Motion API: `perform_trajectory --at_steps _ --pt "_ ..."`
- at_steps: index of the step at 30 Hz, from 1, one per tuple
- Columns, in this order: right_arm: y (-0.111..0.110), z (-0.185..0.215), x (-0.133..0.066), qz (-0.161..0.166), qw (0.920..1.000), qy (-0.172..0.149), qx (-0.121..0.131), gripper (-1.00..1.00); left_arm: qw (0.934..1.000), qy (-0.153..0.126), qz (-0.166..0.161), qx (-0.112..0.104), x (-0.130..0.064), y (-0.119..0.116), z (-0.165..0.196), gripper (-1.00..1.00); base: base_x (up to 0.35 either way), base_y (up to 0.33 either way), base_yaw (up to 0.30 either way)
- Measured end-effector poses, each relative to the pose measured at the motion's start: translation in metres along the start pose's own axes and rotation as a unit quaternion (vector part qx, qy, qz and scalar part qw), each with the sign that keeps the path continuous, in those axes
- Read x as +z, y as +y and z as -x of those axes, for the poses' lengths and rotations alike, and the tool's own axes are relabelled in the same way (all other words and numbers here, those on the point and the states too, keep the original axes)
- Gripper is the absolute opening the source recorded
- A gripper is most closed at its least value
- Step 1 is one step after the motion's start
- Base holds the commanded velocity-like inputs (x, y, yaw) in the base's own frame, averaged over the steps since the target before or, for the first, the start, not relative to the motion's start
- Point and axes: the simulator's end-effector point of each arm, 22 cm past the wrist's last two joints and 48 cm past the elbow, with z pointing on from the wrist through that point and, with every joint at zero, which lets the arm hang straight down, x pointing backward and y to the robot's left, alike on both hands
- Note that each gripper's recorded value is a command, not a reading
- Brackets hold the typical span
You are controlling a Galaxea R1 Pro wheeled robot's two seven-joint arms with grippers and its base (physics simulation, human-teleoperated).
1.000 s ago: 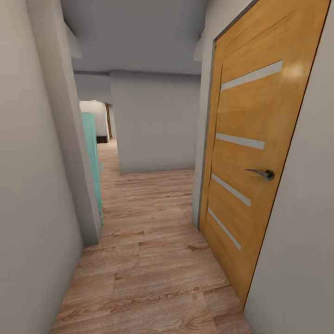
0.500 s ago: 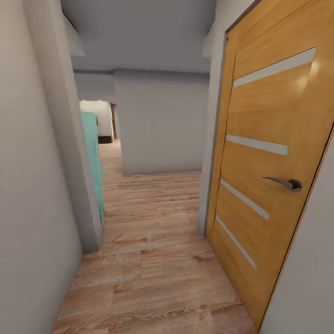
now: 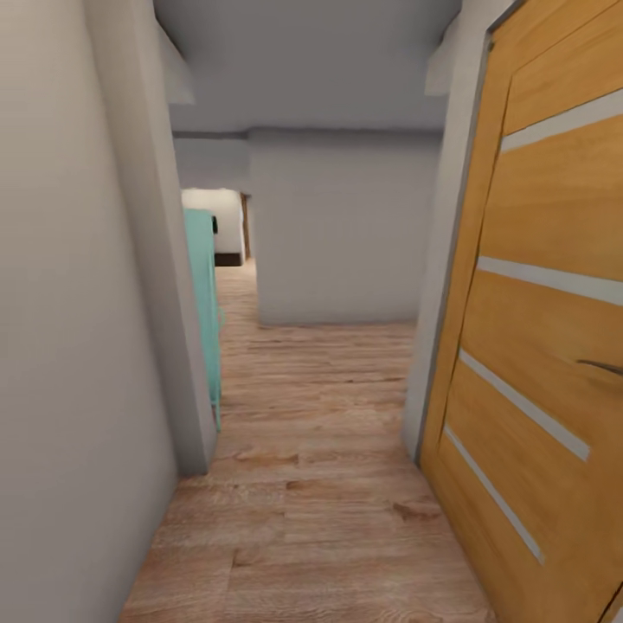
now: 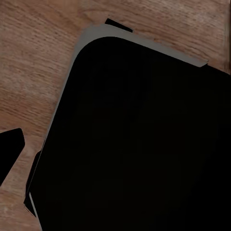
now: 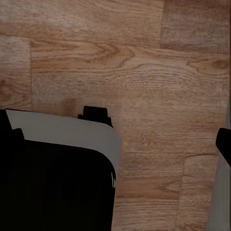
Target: Move the two storage containers from the living room to the garage. In the garage, place one container on the floor and stack the other container on top of it (either order is fine).
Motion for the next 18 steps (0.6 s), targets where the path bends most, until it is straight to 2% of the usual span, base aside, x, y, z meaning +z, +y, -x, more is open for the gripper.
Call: perform_trajectory --at_steps 18 --pt "-0.0013 -0.0005 0.0001 -0.001 1.0000 0.001 -0.001 1.00 1.0000 0.000 0.000 0.000 0.0000 0.0000 0.0000 1.00 0.319 0.000 0.005"
